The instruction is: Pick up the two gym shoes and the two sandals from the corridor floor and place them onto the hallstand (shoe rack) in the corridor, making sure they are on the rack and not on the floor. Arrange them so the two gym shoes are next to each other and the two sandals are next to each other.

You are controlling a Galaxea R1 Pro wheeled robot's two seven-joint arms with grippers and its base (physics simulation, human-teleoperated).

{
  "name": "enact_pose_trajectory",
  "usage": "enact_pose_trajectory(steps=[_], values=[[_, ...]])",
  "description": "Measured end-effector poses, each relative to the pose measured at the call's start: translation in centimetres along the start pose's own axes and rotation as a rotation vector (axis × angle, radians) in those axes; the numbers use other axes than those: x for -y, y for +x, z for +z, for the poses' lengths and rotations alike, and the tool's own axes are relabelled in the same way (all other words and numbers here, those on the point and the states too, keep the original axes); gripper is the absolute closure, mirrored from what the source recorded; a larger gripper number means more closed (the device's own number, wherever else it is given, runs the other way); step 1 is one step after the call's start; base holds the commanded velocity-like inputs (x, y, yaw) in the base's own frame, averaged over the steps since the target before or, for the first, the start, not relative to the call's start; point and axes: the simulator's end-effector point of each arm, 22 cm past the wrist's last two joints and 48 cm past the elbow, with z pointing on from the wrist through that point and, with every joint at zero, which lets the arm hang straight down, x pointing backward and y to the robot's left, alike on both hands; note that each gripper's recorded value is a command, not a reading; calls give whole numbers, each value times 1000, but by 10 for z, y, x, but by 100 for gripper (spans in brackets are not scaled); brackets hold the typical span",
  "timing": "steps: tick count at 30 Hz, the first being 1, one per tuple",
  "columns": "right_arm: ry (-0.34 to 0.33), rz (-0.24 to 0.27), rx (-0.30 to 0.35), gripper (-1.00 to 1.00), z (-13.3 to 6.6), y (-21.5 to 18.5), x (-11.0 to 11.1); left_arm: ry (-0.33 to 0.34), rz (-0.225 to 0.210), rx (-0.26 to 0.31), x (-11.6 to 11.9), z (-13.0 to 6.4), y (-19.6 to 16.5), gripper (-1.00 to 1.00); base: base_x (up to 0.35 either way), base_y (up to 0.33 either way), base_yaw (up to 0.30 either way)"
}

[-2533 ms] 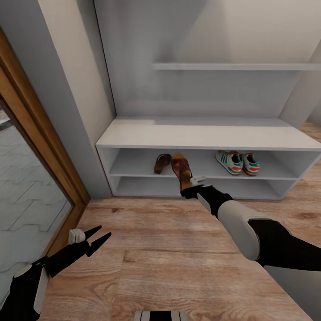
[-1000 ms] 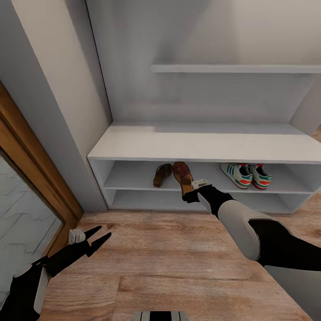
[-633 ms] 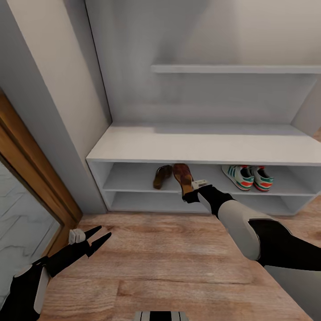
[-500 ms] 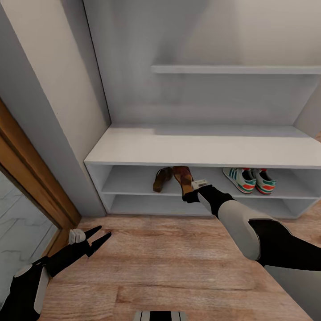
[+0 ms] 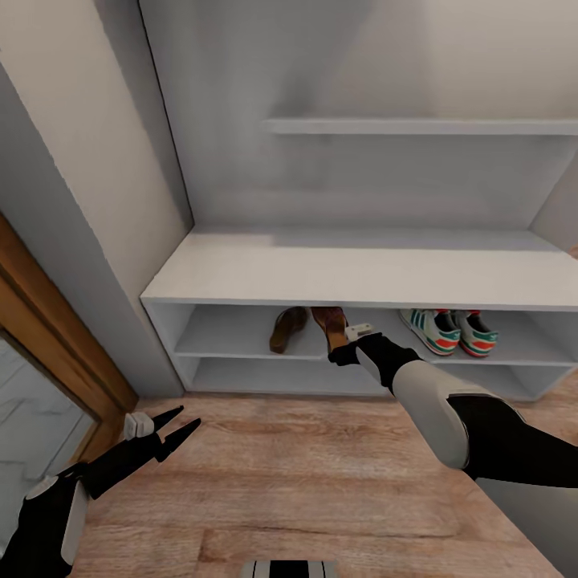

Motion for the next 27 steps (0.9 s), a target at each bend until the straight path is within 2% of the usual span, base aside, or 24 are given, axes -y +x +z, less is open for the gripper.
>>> enact_pose_trajectory(steps=[10, 15, 27], values=[[0, 0, 0, 100, 0, 0, 1, 1, 0, 0, 0, 0, 0, -100, 35, -21, 0], [-1, 0, -2, 100, 0, 1, 0, 1, 0, 0, 0, 0, 0, -100, 209, 0, 0], [-2, 0, -5, 100, 0, 2, -1, 2, 0, 0, 0, 0, 0, -100, 80, 18, 0]])
